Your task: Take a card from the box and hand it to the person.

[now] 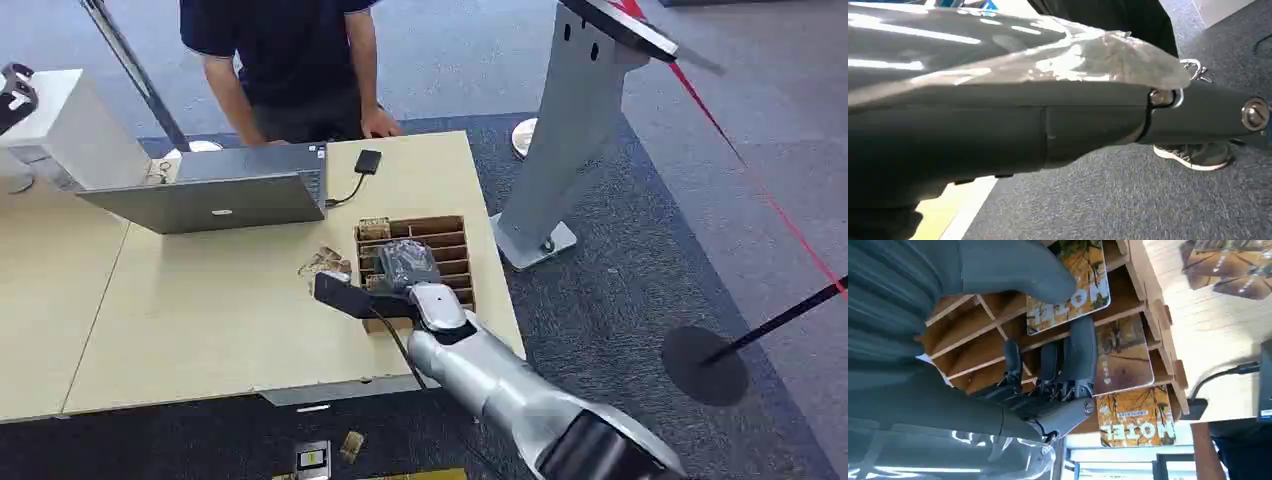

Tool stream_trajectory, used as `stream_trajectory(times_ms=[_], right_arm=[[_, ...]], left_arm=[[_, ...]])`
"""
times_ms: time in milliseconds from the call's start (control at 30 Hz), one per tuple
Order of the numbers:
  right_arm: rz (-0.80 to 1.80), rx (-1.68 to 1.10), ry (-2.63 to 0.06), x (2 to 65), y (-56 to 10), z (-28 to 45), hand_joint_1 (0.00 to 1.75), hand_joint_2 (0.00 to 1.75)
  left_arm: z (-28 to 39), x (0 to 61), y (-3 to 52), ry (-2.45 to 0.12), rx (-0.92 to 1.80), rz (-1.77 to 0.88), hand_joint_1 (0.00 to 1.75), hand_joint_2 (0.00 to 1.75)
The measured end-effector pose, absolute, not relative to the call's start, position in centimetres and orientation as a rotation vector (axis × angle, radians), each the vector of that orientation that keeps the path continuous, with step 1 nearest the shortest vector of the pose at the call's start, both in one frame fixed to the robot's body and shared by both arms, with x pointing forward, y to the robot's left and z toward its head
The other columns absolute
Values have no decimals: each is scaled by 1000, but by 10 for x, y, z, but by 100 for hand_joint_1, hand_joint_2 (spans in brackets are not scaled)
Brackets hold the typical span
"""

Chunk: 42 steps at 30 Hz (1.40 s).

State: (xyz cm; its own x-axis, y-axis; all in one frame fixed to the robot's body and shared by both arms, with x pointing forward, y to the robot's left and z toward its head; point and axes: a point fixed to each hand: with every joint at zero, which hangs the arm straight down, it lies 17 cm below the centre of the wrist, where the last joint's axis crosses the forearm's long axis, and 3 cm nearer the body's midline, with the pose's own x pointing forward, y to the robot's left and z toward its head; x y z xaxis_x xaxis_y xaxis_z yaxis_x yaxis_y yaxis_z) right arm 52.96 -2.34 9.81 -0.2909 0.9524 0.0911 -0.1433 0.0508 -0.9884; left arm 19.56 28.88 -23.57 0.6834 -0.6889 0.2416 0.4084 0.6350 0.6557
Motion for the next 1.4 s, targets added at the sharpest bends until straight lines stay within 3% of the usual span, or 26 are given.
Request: stream_trajectory(times_ms=[533, 767, 1133, 1400], right_arm=[[1366, -879, -1434, 531, -13, 132, 99, 175], [1379, -909, -1426, 529, -13, 133, 119, 175], [1400, -1047, -1416, 532, -22, 138, 113, 175], [1419, -1061, -1389, 532, -26, 130, 98, 175]], left_arm=[[-236, 195, 289, -507, 603, -655, 0, 0], [-236, 194, 289, -503, 602, -653, 0, 0], [-237, 193, 289, -501, 602, -651, 0, 0], [-237, 193, 289, -502, 601, -654, 0, 0]])
